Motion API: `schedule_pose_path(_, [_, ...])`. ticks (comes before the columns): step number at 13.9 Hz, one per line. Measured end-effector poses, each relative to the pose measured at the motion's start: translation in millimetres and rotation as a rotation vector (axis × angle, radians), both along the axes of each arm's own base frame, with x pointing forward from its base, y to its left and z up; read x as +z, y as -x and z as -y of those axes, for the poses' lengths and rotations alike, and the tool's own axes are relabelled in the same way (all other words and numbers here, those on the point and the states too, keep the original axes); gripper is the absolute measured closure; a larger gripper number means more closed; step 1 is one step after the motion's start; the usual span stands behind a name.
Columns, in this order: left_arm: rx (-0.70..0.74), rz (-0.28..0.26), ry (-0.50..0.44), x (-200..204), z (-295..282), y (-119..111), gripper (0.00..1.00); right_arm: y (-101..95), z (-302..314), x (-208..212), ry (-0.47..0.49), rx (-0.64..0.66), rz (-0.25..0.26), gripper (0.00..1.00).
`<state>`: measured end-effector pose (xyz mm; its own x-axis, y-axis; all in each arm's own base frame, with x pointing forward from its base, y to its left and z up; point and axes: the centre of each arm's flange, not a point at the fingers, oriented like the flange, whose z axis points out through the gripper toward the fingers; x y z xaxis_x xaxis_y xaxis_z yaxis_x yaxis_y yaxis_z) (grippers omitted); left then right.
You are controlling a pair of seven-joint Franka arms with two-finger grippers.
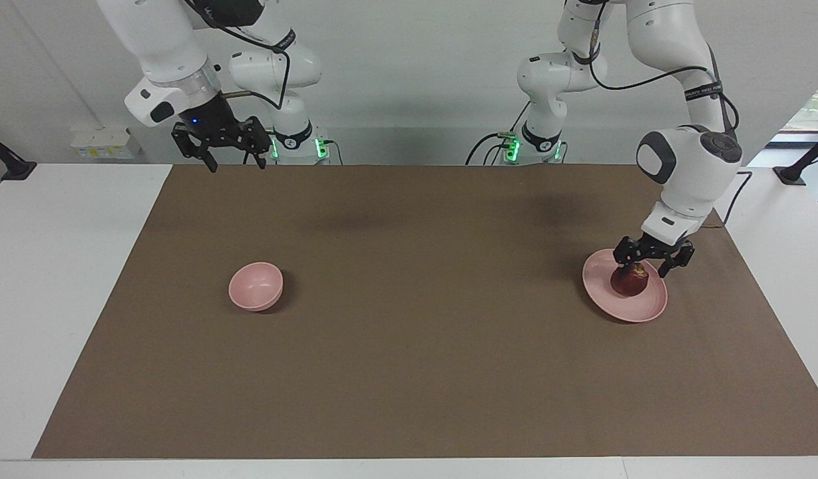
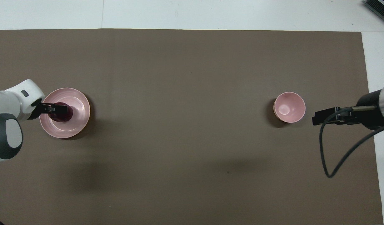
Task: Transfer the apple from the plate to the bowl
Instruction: 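Reach the left gripper down to the apple on the plate while the right gripper advances, then grasp and lift the apple with the left gripper while the right gripper approaches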
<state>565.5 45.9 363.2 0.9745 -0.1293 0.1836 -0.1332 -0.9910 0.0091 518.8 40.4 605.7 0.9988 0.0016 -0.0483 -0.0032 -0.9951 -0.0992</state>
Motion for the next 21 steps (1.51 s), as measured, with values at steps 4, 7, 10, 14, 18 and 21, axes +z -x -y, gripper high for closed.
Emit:
schedule_pose_path(4, [0.01, 0.035, -0.001, -11.0, -0.9, 5.4, 0.0, -2.0, -31.9, -25.4, -0.001, 0.02, 0.004, 0.0])
schedule_pose_path(7, [0.014, 0.044, -0.003, -16.2, -1.4, 8.4, 0.19, -4.3, -54.8, -47.5, 0.0, 0.023, 0.013, 0.0])
schedule_pose_path(10, [0.012, 0.048, -0.002, -14.7, -0.4, 8.4, 0.32, -8.3, -71.8, -63.3, -0.052, 0.008, 0.01, 0.0])
schedule_pose_path(14, [0.003, 0.063, -0.003, -7.4, 4.1, 6.9, 0.32, -19.1, -145.8, -103.8, -0.084, -0.053, 0.018, 0.0])
schedule_pose_path(18, [0.003, 0.087, 0.034, 45.5, 16.3, 10.6, 0.32, -20.3, -208.2, -123.4, -0.263, -0.26, -0.024, 0.0])
schedule_pose_path(21, [0.007, 0.008, 0.192, 106.3, 45.9, 10.1, 0.32, -22.2, -220.2, -113.5, -0.437, -0.458, -0.101, 0.0])
